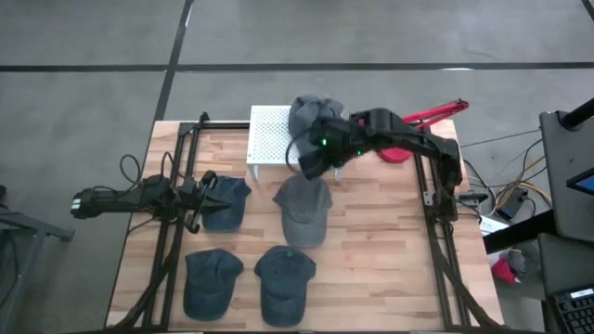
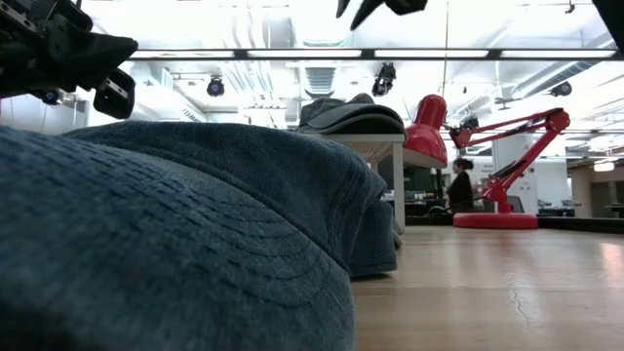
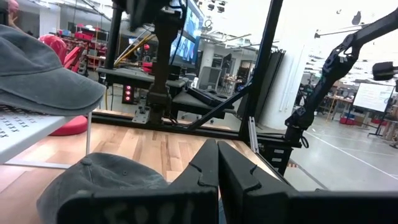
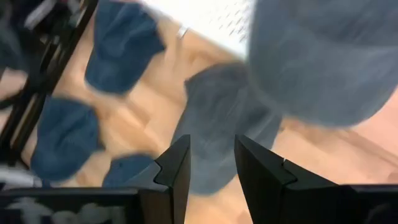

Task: Pick & Place hat
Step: Stack the gray cap on the gray caps on the shelf

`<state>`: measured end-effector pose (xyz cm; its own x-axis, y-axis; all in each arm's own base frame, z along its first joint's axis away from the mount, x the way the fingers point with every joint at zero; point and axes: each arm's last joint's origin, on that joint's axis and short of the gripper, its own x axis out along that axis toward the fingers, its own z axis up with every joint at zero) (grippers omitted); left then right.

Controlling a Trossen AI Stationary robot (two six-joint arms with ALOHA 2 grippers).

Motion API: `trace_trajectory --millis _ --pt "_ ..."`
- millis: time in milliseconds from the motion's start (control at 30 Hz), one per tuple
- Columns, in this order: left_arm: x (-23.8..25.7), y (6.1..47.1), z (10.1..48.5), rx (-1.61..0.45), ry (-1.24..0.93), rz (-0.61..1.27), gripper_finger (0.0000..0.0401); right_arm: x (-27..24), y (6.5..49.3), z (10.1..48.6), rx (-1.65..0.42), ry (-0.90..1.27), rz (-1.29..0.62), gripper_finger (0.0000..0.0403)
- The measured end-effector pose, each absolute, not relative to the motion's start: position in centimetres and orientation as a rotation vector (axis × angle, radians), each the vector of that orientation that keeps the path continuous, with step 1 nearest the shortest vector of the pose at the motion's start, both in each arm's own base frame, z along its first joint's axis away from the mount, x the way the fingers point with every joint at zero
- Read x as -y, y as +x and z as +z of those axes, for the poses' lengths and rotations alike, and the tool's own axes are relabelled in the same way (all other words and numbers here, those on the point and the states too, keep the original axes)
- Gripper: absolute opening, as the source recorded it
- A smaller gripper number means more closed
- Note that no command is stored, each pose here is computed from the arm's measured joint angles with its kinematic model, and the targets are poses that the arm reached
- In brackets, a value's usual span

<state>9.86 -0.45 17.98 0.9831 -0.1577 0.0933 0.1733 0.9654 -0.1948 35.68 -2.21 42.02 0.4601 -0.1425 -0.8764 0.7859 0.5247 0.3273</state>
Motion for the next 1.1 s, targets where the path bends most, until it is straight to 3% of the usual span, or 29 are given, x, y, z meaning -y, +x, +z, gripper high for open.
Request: trace_trajectory --millis 600,1100 --pt "0.5 9.9 18.0 0.077 -0.204 -0.168 0.0000 -8.8 34.5 41.9 -1.008 0.783 -0.476 0.0087" --pt "0.5 9.9 18.0 0.077 -0.204 -0.168 0.0000 -12.2 33.7 41.0 -1.067 0.726 -0.432 0.0082"
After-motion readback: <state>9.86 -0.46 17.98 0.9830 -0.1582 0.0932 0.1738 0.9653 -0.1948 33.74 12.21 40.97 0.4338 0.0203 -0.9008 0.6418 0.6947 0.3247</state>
